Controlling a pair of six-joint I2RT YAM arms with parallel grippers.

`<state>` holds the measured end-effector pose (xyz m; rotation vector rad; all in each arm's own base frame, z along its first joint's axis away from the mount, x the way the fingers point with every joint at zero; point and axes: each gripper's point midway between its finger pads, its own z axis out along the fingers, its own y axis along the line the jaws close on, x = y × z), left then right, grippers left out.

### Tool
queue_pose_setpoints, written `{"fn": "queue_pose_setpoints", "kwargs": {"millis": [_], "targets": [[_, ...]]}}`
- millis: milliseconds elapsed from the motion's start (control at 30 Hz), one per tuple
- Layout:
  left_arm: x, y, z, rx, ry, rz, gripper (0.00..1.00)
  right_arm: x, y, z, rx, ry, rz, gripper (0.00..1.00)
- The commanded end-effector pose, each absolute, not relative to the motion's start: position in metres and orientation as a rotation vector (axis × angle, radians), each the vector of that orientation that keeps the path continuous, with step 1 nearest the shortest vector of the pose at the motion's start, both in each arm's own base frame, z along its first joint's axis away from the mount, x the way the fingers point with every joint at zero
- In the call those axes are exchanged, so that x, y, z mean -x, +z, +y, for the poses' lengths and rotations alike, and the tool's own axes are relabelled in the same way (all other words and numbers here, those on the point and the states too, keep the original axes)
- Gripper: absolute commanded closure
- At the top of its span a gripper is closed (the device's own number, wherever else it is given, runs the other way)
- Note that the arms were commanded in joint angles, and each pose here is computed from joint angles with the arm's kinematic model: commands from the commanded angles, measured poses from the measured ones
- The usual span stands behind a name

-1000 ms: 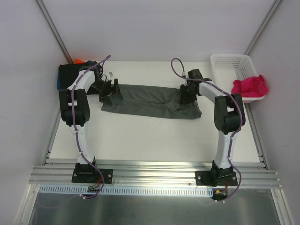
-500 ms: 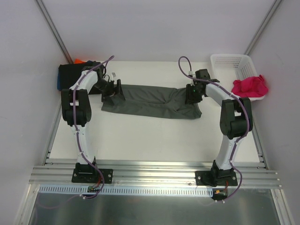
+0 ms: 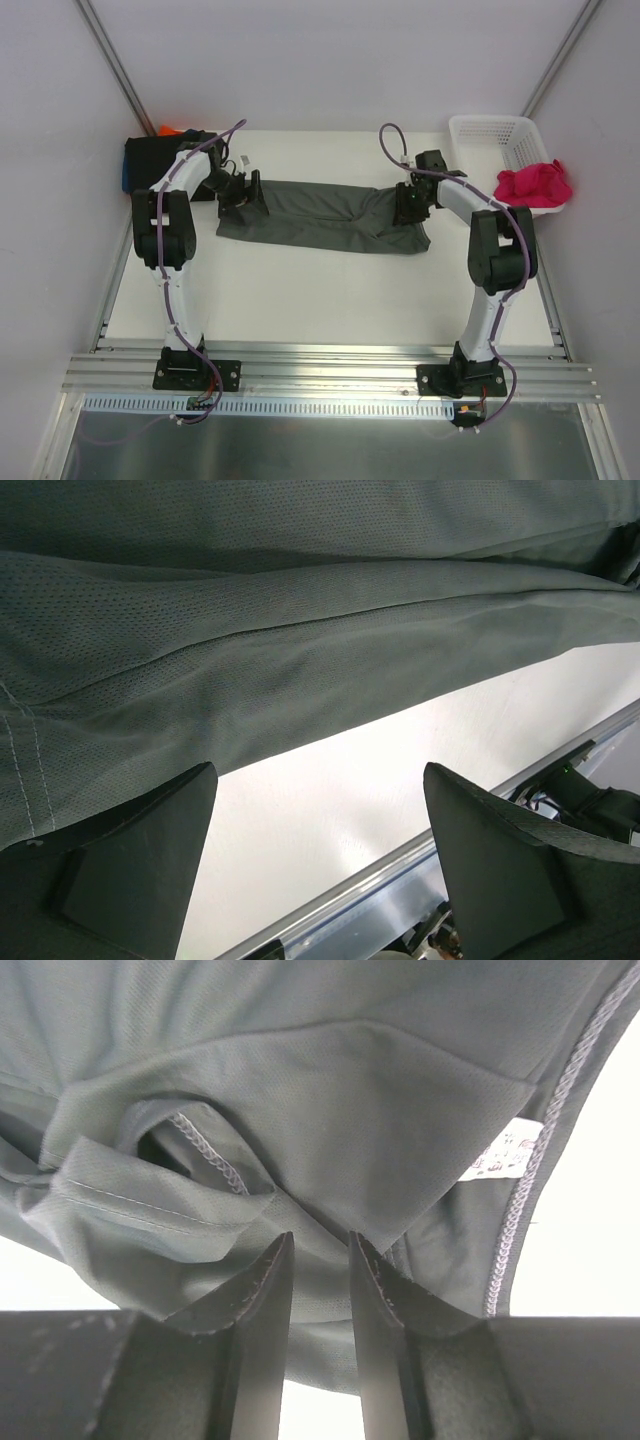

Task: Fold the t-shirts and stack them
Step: Fold the tshirt

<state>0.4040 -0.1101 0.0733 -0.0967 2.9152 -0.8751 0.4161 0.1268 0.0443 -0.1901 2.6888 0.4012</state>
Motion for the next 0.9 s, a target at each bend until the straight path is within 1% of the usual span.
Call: {"fn": "queue_pose_setpoints", "kwargs": {"millis": [0, 167, 233, 267, 333, 367, 567, 867], "targets": [[-0.402, 0.076, -0.110, 0.109, -0.885, 2.918, 0.14, -0.405, 0.036, 0.133, 0.225, 0.437, 2.723, 0.69], [-0.402, 0.074, -0.110, 0.113, -0.886, 2.922, 0.14, -0.399, 0.030, 0.137, 0.235, 0.454, 2.745, 0.71], [-0.403, 0.075, -0.109, 0.117, -0.888, 2.920, 0.14, -0.397, 0.028, 0.138, 0.239, 0.459, 2.751, 0.78], [-0.403, 0.074, -0.109, 0.116, -0.888, 2.922, 0.14, -0.398, 0.029, 0.139, 0.240, 0.463, 2.748, 0.86], [-0.403, 0.074, -0.109, 0.118, -0.888, 2.920, 0.14, -0.399, 0.030, 0.140, 0.243, 0.464, 2.746, 0.94], [-0.404, 0.074, -0.108, 0.121, -0.887, 2.919, 0.15, -0.401, 0.032, 0.140, 0.249, 0.461, 2.739, 0.99], [-0.405, 0.074, -0.107, 0.121, -0.880, 2.918, 0.14, -0.406, 0.043, 0.128, 0.251, 0.411, 2.714, 0.99], [-0.402, 0.070, -0.106, 0.126, -0.875, 2.932, 0.14, -0.417, 0.053, 0.084, 0.178, 0.296, 2.691, 0.99]]}}
